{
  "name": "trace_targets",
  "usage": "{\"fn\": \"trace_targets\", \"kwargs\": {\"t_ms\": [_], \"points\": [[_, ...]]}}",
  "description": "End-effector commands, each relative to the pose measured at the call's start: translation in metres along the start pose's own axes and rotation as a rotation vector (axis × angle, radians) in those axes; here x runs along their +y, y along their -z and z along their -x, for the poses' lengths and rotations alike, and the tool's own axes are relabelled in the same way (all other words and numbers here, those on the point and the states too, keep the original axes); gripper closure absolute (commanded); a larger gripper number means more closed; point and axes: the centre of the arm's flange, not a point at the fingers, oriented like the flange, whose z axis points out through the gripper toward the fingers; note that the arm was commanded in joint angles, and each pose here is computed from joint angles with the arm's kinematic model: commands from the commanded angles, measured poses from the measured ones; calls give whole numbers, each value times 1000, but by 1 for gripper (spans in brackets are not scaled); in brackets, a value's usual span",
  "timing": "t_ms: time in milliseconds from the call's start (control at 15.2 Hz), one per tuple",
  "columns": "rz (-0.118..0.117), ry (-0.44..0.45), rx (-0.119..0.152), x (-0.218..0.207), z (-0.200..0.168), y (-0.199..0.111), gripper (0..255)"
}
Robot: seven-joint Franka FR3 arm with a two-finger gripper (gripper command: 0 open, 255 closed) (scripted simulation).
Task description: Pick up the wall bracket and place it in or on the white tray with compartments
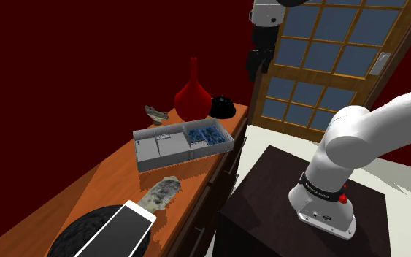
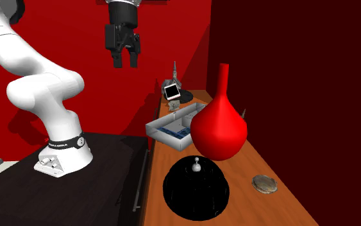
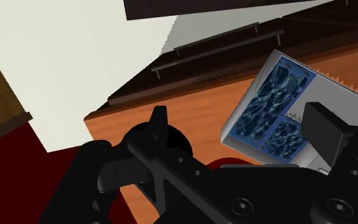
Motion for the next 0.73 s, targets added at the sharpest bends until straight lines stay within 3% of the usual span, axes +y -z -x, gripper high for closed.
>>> {"fn": "trace_targets", "kwargs": {"t_ms": [0,660], "points": [[0,0,0,0,0,0,0],[-98,-109,5,-55,-92,-61,0]]}}
